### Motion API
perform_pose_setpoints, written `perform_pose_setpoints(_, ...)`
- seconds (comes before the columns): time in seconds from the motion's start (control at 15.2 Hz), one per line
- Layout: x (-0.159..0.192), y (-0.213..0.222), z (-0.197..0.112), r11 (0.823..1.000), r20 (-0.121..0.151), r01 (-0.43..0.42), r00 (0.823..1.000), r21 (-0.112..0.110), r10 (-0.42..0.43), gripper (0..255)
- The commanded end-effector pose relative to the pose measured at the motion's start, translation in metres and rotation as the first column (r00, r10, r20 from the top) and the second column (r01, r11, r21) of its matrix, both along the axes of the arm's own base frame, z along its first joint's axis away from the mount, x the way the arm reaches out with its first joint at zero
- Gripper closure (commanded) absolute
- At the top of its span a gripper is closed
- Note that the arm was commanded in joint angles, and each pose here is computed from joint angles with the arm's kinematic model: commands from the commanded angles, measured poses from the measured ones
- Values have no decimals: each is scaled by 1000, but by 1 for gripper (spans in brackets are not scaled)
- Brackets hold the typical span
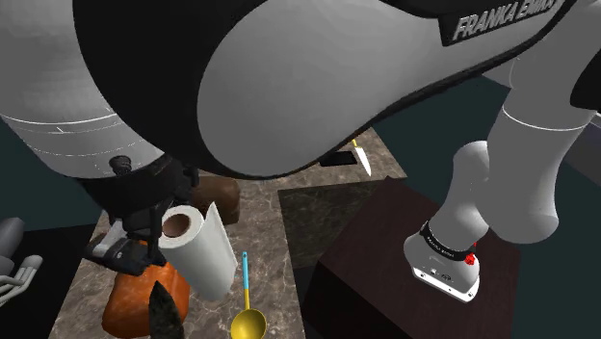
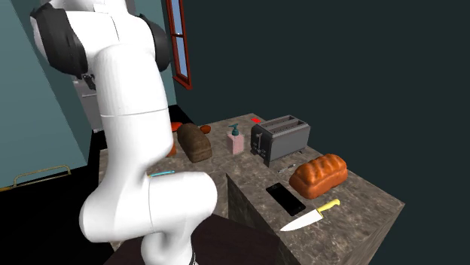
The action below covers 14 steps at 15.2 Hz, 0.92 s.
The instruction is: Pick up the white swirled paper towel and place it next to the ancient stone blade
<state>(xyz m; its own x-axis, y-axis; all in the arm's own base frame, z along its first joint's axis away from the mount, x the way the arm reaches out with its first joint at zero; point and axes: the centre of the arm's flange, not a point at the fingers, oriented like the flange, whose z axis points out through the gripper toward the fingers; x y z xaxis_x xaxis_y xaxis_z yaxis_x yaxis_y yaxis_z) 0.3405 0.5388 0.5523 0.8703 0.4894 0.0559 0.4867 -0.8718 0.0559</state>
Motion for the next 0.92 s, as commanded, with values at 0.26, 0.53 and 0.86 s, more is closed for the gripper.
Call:
perform_pose_setpoints(0.26,-36,68,-1,1000,0,2,1000,0,-2,255)
perform_pose_setpoints(0.53,-62,115,-3,1000,0,2,1000,0,-2,255)
perform_pose_setpoints(0.86,-74,137,-19,1000,0,2,1000,0,-2,255)
